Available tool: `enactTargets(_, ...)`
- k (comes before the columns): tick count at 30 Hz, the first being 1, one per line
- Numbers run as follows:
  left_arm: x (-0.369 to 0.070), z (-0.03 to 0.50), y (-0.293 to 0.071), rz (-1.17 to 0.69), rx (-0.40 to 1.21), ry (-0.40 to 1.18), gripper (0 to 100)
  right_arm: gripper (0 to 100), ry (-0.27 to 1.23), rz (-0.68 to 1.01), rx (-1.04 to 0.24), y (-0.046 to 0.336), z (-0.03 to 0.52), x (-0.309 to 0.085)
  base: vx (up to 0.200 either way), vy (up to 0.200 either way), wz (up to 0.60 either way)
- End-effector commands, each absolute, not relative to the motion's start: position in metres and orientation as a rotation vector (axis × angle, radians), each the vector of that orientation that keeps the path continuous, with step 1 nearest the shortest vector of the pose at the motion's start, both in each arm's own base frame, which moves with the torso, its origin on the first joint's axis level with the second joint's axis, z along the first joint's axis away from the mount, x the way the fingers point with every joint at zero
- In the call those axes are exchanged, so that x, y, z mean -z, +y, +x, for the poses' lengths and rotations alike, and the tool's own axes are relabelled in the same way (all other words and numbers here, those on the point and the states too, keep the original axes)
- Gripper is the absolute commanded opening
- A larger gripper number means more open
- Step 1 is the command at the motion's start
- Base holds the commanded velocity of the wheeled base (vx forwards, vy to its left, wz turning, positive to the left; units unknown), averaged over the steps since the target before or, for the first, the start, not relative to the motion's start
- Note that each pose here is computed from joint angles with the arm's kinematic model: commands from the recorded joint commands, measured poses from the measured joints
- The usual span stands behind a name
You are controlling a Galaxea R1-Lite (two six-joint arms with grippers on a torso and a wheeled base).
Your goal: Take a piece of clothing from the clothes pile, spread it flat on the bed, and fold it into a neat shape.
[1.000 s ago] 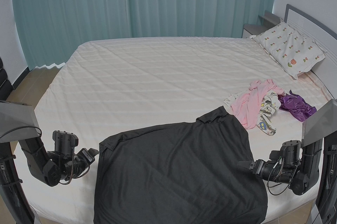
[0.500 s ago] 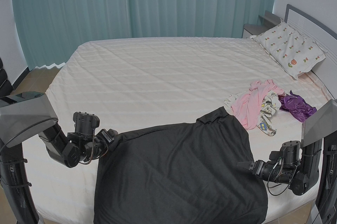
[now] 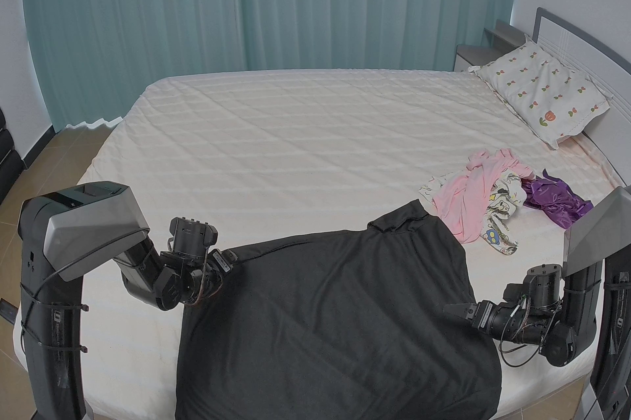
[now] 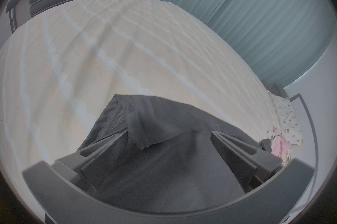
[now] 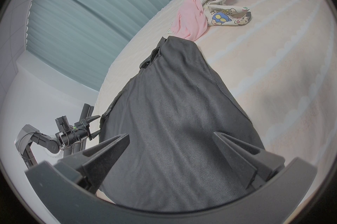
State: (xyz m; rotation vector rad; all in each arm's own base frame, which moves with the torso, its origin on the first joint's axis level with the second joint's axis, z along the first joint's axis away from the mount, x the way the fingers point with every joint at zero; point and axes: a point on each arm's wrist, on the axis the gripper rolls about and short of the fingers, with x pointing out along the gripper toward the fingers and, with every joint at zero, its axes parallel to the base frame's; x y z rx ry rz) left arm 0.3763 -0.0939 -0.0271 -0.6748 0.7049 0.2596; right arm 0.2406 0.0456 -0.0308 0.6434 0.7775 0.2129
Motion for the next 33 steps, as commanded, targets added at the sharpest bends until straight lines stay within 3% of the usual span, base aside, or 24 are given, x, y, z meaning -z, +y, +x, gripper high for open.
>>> enactTargets(1,0.034,0.376,-0.098,-0.665,-0.259,0.72,100,100,0.766,0.643,-0.217,0.046,0.242,0.03,0.0,0.0,0.0)
enactTargets(6,0.034,0.385,-0.099,-0.667,-0.266,0.691,100,100,0.766,0.644,-0.217,0.045,0.241,0.03,0.0,0.0,0.0)
enactTargets(7,0.034,0.386,-0.099,-0.666,-0.267,0.689,0,100,0.765,0.643,-0.216,0.045,0.241,0.03,0.0,0.0,0.0)
enactTargets(21,0.016,0.416,-0.063,-0.701,-0.364,0.557,0,100,0.754,0.643,-0.221,0.046,0.243,0.028,0.0,0.0,0.0)
enactTargets(33,0.021,0.45,-0.051,-0.625,-0.344,0.524,0,100,0.607,0.64,-0.267,0.052,0.279,0.019,0.0,0.0,0.0)
